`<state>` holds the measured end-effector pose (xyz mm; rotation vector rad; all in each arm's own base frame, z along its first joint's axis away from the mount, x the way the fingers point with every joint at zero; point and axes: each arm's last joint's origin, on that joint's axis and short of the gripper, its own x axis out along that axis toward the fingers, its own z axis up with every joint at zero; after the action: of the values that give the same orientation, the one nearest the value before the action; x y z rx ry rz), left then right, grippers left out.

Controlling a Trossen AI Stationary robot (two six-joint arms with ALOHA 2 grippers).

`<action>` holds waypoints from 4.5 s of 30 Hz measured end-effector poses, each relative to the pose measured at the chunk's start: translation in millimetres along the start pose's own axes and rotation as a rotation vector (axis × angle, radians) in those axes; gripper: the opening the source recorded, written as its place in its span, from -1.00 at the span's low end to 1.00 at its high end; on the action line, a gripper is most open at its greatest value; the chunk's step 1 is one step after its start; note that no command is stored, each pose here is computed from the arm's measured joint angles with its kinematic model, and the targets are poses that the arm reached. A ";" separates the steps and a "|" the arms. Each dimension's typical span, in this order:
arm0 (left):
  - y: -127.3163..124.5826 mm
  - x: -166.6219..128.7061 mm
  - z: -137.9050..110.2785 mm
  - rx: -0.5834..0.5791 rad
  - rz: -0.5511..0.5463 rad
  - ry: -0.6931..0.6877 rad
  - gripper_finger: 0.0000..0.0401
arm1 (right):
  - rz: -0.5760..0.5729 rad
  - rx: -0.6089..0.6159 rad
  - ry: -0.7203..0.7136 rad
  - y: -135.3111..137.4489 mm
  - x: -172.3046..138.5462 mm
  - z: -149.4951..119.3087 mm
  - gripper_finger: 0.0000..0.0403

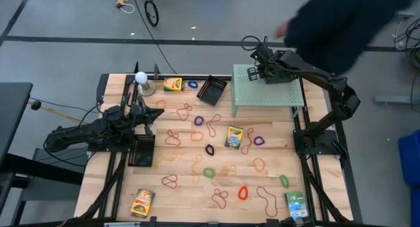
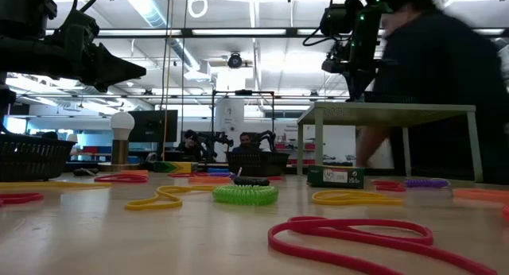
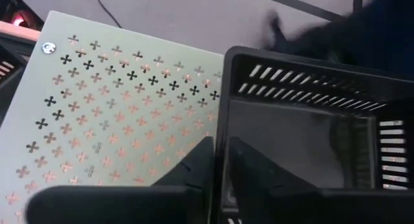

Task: Pick & Place Office Desk Supplies
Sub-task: Put the right black bin on the shelf, then put the top black bin on the shelf

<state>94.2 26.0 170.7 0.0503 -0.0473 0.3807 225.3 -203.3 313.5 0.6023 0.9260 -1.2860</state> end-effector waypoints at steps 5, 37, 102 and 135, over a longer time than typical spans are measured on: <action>0.0 0.0 0.1 0.000 0.000 0.000 -0.90 | -0.008 0.051 -0.003 -1.3 0.6 0.8 -0.89; 0.0 0.0 0.0 0.000 0.000 0.000 -0.90 | -0.058 0.086 0.031 -18.8 7.2 5.8 -0.78; -1.5 -3.8 26.4 -0.267 -0.133 -0.266 -0.90 | 0.883 -0.454 -0.804 57.6 -50.2 -218.4 -0.93; 12.3 121.8 51.2 -0.328 0.189 0.432 -0.67 | 0.796 -0.452 -0.843 53.1 -37.7 -197.2 -0.93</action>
<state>200.8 79.5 229.0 -0.3624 0.3140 0.5618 229.0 -10.6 236.2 0.0094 0.1874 -0.4731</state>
